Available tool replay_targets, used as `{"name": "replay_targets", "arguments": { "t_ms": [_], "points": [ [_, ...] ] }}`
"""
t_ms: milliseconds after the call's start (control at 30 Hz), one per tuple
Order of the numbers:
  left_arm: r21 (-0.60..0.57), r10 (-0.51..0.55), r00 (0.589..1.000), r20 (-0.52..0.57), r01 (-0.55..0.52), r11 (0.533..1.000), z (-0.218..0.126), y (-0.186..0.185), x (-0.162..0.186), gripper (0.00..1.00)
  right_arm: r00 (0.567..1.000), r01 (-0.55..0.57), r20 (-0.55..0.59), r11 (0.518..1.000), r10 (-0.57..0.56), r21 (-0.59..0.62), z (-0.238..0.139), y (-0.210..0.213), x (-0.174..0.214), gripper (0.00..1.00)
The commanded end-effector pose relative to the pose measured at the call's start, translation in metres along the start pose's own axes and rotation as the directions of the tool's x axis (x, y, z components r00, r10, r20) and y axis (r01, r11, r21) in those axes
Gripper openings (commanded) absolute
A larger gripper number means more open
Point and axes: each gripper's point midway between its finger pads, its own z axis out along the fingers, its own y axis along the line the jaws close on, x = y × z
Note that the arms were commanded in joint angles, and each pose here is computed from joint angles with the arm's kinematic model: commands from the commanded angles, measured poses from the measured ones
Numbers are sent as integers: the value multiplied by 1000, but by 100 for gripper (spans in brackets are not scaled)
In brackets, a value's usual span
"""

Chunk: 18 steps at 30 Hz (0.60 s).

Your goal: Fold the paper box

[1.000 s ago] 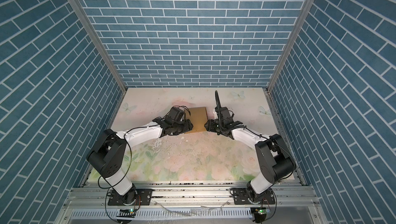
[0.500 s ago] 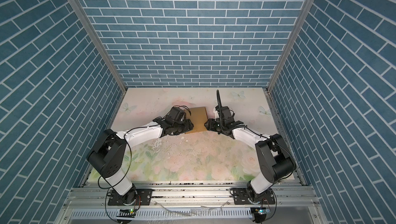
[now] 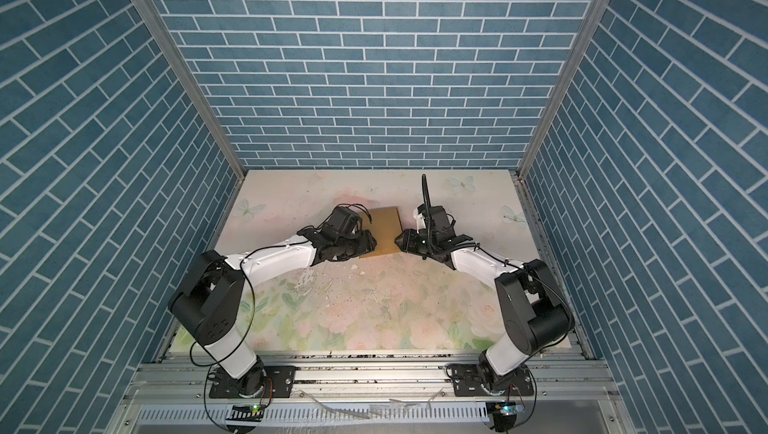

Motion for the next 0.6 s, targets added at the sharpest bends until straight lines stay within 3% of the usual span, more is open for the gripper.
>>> {"name": "replay_targets", "arguments": {
  "t_ms": [0,567],
  "points": [
    [50,16,1000,24,-17,999,-11,-22,-8,70,1000,-12,-17,999,12,-41,-4,10,5,47],
    [66,17,999,35,-19,998,-18,-30,-9,70,1000,-19,-11,998,19,-52,-12,17,4,46]
  ]
}}
